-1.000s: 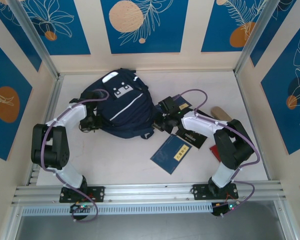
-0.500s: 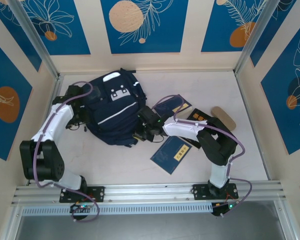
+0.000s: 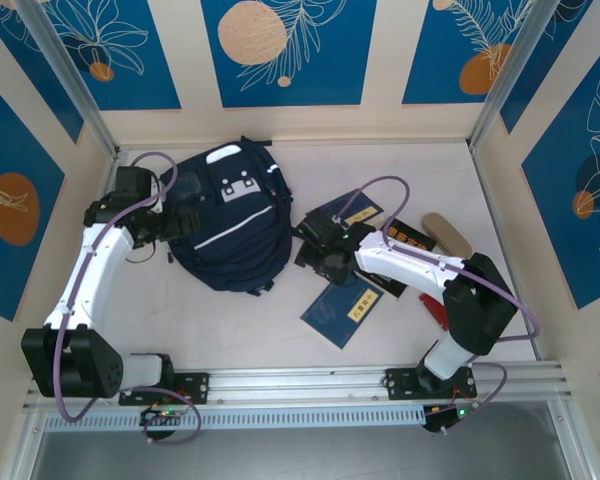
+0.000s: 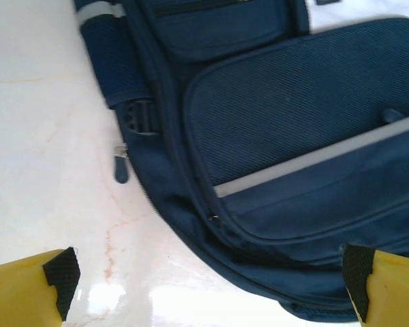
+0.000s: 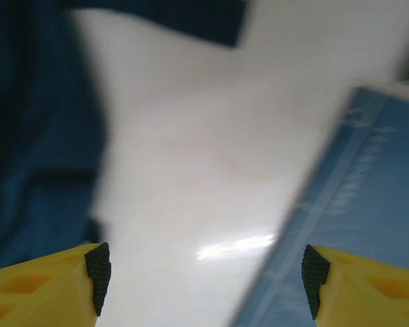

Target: Pack the student bag

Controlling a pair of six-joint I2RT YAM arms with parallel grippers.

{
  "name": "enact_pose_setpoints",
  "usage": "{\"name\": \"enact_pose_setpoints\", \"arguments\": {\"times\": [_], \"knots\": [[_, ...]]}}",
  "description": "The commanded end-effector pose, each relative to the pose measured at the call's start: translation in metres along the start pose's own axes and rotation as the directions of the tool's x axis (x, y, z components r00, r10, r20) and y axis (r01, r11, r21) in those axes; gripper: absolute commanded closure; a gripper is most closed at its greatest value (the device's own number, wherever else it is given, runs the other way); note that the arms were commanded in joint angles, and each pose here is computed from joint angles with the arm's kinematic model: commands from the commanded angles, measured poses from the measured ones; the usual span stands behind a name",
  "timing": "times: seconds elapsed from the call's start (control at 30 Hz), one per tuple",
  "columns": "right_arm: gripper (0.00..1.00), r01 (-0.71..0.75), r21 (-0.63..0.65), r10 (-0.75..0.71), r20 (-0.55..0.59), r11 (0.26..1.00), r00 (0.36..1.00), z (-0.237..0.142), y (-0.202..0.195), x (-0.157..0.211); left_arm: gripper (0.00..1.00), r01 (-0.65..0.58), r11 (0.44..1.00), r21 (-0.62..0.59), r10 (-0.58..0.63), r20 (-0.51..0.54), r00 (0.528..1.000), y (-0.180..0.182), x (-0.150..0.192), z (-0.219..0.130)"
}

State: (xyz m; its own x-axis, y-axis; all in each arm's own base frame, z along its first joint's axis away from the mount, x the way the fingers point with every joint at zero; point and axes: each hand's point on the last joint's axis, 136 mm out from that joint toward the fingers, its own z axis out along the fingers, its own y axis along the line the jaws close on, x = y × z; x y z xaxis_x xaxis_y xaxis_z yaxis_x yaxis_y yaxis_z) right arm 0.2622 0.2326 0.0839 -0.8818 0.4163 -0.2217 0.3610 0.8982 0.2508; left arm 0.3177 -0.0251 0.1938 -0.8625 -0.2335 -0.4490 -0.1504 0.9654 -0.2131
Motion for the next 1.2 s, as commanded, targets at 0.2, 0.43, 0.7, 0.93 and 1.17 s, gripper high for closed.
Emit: {"name": "enact_pose_setpoints", "arguments": {"times": [0.2,0.43,0.7,0.93,1.17], "knots": [[0.23,-0.041,0.347,0.041,0.007,0.937,0.999,0.021,-0.078,-0.004,0.00,-0.016,0.984,0.175,0.026,-0.059,0.998,-0.028,0.011,0.011],[0.23,0.006,0.319,0.017,-0.071,0.948,0.997,0.047,-0.063,0.009,0.00,-0.010,0.972,0.234,0.032,-0.090,0.995,-0.037,0.021,0.019],[0.23,0.128,0.186,-0.094,-0.180,0.974,0.979,0.079,-0.010,0.036,0.00,-0.015,0.968,0.249,0.045,-0.117,0.992,-0.040,0.024,0.026],[0.26,0.269,0.074,-0.256,-0.150,0.960,0.955,0.063,0.031,0.038,0.00,0.003,0.960,0.281,0.039,-0.146,0.989,-0.046,0.027,0.034],[0.24,0.256,0.060,-0.249,-0.097,0.965,0.963,0.004,0.012,0.024,0.00,-0.055,0.940,0.337,0.126,-0.192,0.973,-0.074,0.048,0.038]]}}
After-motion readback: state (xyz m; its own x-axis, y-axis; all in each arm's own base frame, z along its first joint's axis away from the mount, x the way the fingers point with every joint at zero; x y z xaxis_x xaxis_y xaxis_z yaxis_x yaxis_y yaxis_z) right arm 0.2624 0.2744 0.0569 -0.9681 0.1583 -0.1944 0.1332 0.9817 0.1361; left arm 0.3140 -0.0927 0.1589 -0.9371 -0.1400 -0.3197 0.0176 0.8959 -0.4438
